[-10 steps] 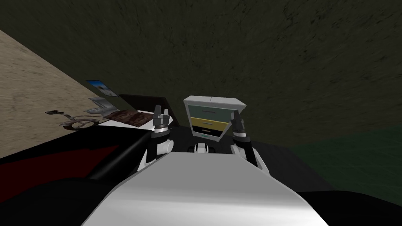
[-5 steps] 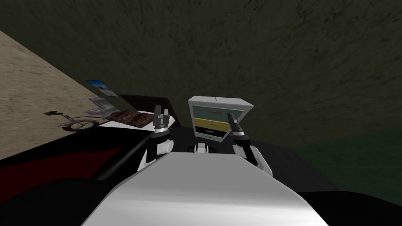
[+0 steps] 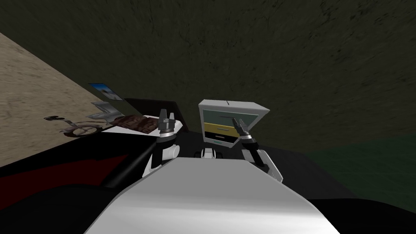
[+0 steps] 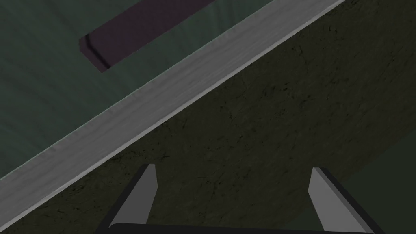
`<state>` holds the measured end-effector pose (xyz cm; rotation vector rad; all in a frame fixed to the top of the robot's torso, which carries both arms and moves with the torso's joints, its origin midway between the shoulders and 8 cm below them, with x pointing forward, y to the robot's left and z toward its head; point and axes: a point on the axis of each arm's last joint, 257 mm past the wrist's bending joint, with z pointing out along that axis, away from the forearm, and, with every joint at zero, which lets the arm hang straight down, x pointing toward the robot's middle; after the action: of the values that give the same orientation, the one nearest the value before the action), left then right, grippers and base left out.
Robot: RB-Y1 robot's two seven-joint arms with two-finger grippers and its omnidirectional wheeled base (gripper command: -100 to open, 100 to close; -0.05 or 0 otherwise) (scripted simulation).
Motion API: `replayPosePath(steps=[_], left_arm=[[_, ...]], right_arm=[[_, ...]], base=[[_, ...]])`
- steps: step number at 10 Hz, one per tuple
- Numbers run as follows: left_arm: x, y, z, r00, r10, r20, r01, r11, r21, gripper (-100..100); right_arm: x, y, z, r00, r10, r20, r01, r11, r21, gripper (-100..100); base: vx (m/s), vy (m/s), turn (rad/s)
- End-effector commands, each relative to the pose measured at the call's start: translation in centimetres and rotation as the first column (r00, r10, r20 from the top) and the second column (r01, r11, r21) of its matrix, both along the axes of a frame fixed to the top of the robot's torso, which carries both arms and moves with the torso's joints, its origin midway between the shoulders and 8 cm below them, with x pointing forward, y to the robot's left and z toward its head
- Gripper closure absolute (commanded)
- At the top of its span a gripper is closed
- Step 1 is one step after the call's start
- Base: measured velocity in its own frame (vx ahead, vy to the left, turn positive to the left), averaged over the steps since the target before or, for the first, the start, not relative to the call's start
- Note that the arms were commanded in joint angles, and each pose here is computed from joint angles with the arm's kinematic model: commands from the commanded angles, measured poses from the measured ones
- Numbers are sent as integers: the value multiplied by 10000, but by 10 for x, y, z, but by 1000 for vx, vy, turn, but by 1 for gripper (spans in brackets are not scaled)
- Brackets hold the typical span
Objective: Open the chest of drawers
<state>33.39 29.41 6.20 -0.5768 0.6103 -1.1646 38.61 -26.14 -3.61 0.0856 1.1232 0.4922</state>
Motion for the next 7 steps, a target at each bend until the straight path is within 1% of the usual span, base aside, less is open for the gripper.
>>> replayPosePath(steps=[1, 3, 4, 6, 7], left_arm=[[0, 0, 0, 10000, 0, 0, 0, 10000, 0, 0], [0, 0, 0, 10000, 0, 0, 0, 10000, 0, 0], [0, 0, 0, 10000, 0, 0, 0, 10000, 0, 0], [0, 0, 0, 10000, 0, 0, 0, 10000, 0, 0], [0, 0, 0, 10000, 0, 0, 0, 10000, 0, 0]], right_arm=[[9, -8, -13, 9971, -712, -256, 671, 9886, -1348, -100], [19, -23, -30, 9873, -1508, -505, 1318, 9536, -2706, -100], [19, -23, -31, 9866, -1562, -470, 1363, 9478, -2881, -100], [29, -41, -47, 9690, -2407, -561, 1936, 8803, -4332, -100], [33, -52, -55, 9581, -2806, -573, 2164, 8402, -4972, -100]], base=[[24, 115, -4], [35, 153, -12], [14, 120, -5], [12, 128, -7], [37, 166, -13]])
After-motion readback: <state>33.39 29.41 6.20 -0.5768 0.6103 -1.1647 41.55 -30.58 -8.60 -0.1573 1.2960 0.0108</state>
